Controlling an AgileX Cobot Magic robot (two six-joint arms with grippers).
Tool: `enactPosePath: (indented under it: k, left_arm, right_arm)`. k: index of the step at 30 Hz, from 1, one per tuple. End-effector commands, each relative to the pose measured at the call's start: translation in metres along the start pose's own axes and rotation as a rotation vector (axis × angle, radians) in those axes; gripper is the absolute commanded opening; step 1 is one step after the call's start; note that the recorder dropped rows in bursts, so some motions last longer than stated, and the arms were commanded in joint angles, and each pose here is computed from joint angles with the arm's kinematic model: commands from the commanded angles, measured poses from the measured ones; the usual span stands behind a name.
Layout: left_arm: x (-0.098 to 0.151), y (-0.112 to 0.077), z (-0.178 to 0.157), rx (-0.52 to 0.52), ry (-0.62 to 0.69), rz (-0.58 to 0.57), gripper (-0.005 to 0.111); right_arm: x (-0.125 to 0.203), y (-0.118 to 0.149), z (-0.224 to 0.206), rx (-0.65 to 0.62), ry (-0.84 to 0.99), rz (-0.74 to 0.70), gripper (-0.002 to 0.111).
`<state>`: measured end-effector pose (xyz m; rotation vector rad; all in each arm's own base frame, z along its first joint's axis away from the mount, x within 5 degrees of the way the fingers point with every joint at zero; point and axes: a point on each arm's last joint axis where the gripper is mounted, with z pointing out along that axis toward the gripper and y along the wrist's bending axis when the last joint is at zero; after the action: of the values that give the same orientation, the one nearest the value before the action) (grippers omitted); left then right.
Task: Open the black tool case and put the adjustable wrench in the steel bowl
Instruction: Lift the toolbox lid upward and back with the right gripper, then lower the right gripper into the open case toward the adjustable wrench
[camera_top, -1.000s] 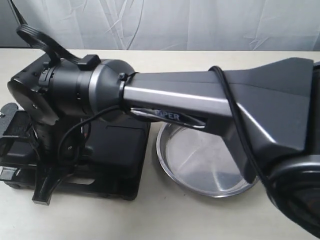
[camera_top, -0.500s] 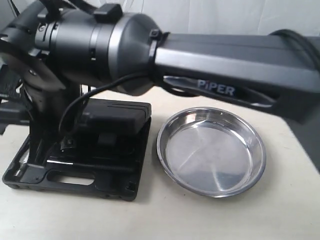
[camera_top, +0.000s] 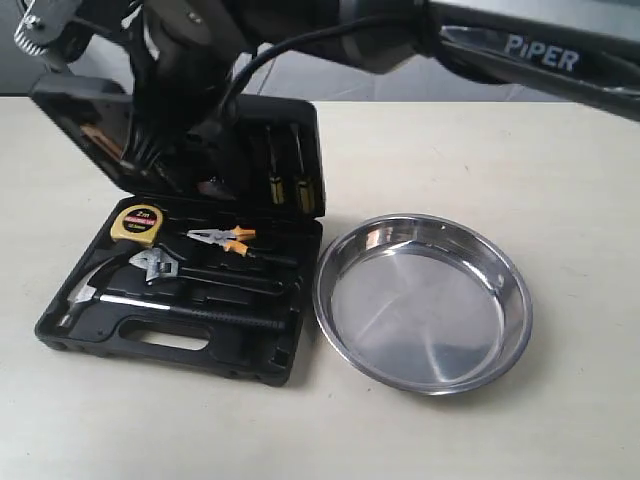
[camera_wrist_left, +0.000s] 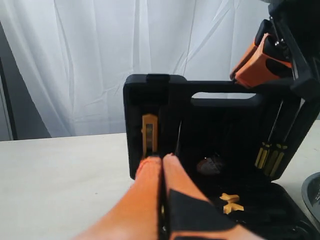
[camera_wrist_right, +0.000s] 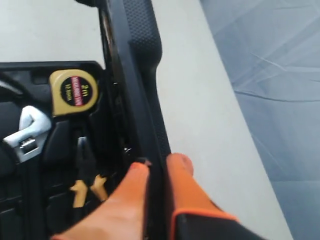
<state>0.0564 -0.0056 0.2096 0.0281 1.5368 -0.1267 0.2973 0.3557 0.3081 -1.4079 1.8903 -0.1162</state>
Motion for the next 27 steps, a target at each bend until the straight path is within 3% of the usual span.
enactPosePath:
  k: [1, 6, 11, 27]
  left_arm:
    - [0.001, 0.0, 0.0, 0.006, 0.0, 0.006, 0.0]
    - [0.001, 0.0, 0.0, 0.006, 0.0, 0.006, 0.0]
    - [0.001, 0.0, 0.0, 0.006, 0.0, 0.006, 0.0]
    - [0.001, 0.0, 0.0, 0.006, 0.0, 0.006, 0.0]
  right_arm:
    - [0.021, -0.034, 0.012, 0.058, 0.039, 0.077, 0.0]
    - [0.036, -0.062, 0.02, 0.068, 0.001, 0.213, 0.0]
    - [0.055, -0.07, 0.044, 0.045, 0.054, 0.275, 0.0]
    - [0.086, -0.041, 0.135, 0.026, 0.113, 0.181, 0.0]
